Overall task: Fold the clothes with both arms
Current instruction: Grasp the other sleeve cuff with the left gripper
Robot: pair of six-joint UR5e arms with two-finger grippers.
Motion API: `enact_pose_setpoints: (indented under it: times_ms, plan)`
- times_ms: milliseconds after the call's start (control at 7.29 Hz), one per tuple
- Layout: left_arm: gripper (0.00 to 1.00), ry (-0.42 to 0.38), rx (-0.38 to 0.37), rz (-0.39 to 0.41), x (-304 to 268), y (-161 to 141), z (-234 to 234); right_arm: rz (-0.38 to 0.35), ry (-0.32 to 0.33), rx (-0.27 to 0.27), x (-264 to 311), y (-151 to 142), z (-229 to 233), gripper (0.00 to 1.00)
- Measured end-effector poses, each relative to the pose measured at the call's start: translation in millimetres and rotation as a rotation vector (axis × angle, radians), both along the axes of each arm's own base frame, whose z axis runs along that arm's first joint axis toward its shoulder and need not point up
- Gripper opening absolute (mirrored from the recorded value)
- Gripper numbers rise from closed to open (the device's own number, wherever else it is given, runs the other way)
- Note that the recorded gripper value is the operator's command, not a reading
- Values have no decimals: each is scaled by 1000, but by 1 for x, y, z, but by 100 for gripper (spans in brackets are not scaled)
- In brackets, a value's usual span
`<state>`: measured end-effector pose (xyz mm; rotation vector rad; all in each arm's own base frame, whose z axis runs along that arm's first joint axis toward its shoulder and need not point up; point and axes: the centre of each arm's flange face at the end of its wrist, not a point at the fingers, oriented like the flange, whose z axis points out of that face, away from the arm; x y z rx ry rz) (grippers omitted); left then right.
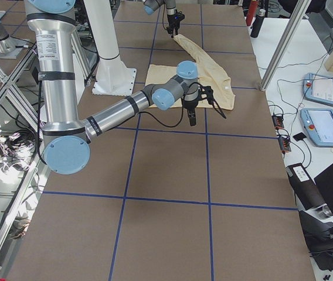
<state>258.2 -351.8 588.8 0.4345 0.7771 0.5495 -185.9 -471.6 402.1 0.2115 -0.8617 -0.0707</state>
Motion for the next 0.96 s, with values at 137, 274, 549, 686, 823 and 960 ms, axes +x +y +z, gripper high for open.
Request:
enact_pose_setpoints:
  times_ms: [137, 274, 549, 686, 823, 960]
  plan:
    - [0, -2, -1, 2, 0, 1, 1, 0, -1, -1, 0, 0, 0, 100]
    - [0, -3, 0, 3, 0, 1, 1, 1, -1, -1, 0, 0, 0, 100]
    - [0, -2, 18, 6, -5, 1, -3, 2, -2, 0, 0, 0, -1, 100]
    - [0, -3, 54, -1, -16, -9, -11, 3, -2, 1, 0, 0, -2, 100]
    - [0, -14, 97, -19, -32, -28, -33, 3, -3, 1, 0, 0, -2, 100]
    - [0, -36, 115, -31, -35, -52, -76, 4, -3, 2, 0, 0, -2, 100]
